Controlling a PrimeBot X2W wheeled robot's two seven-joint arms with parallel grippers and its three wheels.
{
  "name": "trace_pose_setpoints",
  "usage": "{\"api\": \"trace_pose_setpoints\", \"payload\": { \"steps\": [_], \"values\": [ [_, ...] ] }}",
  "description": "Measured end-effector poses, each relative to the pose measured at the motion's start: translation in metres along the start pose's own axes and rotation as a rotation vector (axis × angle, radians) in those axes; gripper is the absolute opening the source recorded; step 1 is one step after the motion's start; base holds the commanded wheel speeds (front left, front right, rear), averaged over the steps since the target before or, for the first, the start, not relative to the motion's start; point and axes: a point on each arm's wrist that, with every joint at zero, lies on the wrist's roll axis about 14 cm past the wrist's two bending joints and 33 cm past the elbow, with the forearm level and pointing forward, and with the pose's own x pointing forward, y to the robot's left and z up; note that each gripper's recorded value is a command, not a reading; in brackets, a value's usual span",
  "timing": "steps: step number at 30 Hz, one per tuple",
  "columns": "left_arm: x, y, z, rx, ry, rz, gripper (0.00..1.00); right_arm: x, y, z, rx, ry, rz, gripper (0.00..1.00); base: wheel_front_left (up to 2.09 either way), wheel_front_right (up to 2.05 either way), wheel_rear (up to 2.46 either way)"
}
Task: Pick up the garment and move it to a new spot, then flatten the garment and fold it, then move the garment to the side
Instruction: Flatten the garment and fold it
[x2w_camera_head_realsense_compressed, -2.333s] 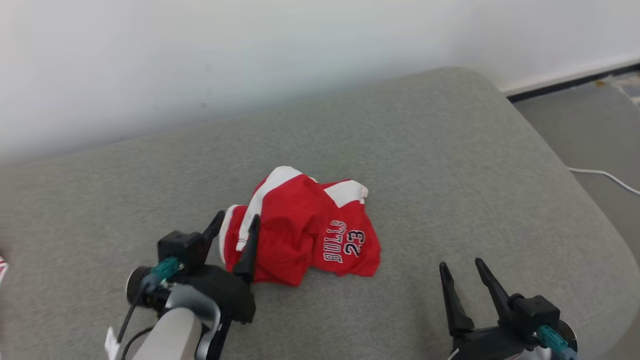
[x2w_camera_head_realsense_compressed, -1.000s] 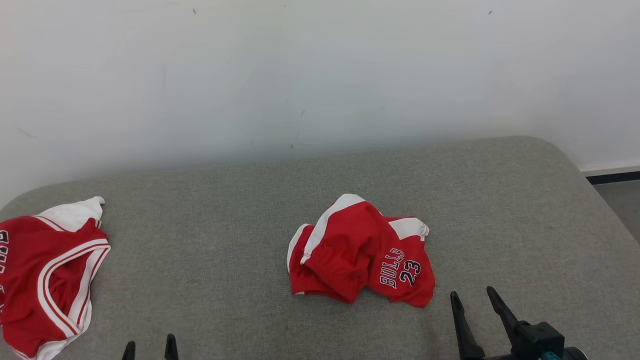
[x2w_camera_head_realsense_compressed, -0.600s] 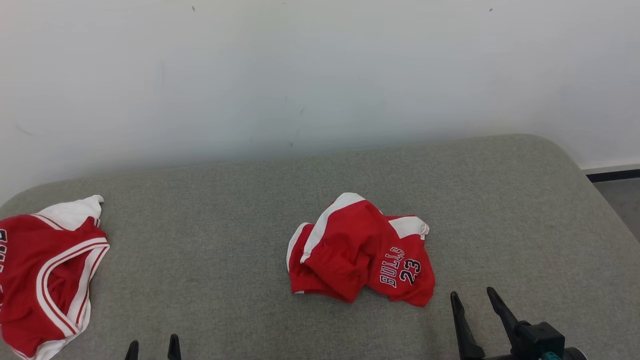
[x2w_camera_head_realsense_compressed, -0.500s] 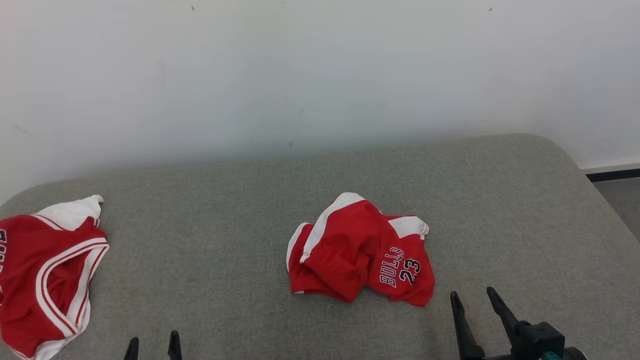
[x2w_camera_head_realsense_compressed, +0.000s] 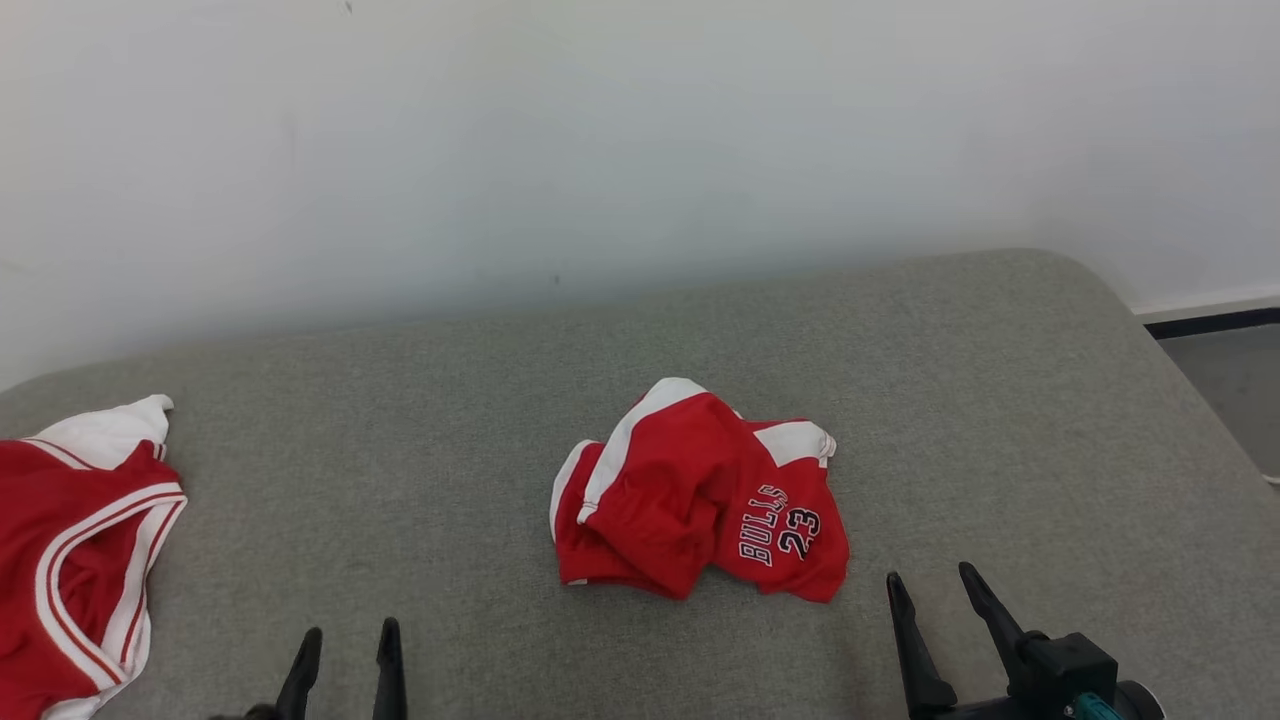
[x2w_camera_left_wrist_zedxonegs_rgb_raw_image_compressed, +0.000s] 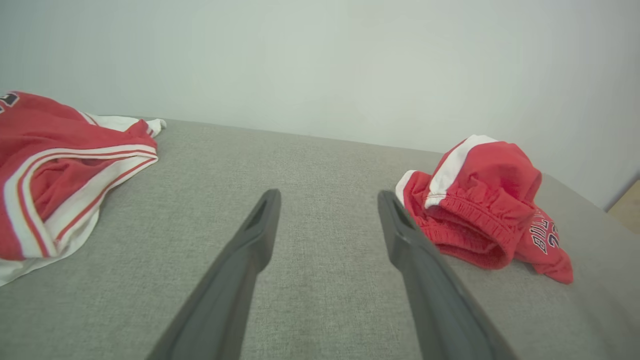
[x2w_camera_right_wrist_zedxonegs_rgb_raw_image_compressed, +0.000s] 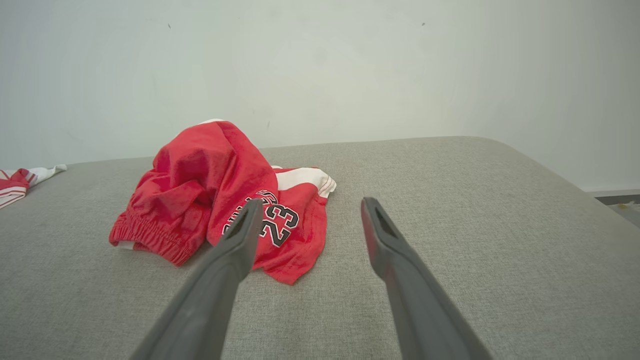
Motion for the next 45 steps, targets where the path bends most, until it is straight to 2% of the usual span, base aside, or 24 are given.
{"api": "trace_pose_setpoints", "payload": {
  "steps": [9,17,28,33,36,37,38,39,41,45],
  "values": [
    [0.053,-0.060,-0.029,-0.066,0.192,-0.191,1.00,-0.008,-0.017,-0.003,0.012,0.006,-0.059,1.00,0.00,0.00,0.00],
    [0.075,-0.120,-0.067,-0.200,0.382,-0.326,1.00,-0.022,-0.043,-0.006,0.018,0.016,-0.151,1.00,0.00,0.00,0.00],
    [0.082,-0.160,-0.102,-0.366,0.543,-0.339,1.00,-0.043,-0.068,-0.014,0.020,0.044,-0.248,1.00,0.00,0.00,0.00],
    [0.086,-0.166,-0.102,-0.436,0.559,-0.330,1.00,-0.044,-0.069,-0.014,0.018,0.043,-0.251,1.00,0.00,0.00,0.00],
    [0.092,-0.171,-0.094,-0.440,0.527,-0.340,1.00,-0.043,-0.068,-0.013,0.018,0.042,-0.247,1.00,0.00,0.00,0.00],
    [0.095,-0.173,-0.091,-0.434,0.509,-0.347,0.80,-0.043,-0.068,-0.014,0.018,0.042,-0.246,1.00,0.00,0.00,0.00],
    [0.097,-0.174,-0.088,-0.425,0.491,-0.356,0.15,-0.043,-0.067,-0.014,0.018,0.043,-0.244,1.00,0.00,0.00,0.00],
    [0.099,-0.175,-0.085,-0.419,0.471,-0.358,0.00,-0.042,-0.067,-0.014,0.017,0.042,-0.243,1.00,0.00,0.00,0.00],
    [0.103,-0.172,-0.082,-0.384,0.436,-0.347,0.00,-0.042,-0.066,-0.013,0.017,0.040,-0.241,1.00,0.00,0.00,0.00],
    [0.120,-0.163,-0.060,-0.240,0.295,-0.343,0.00,-0.043,-0.066,-0.012,0.017,0.035,-0.240,1.00,0.00,0.00,0.00]
  ]
}}
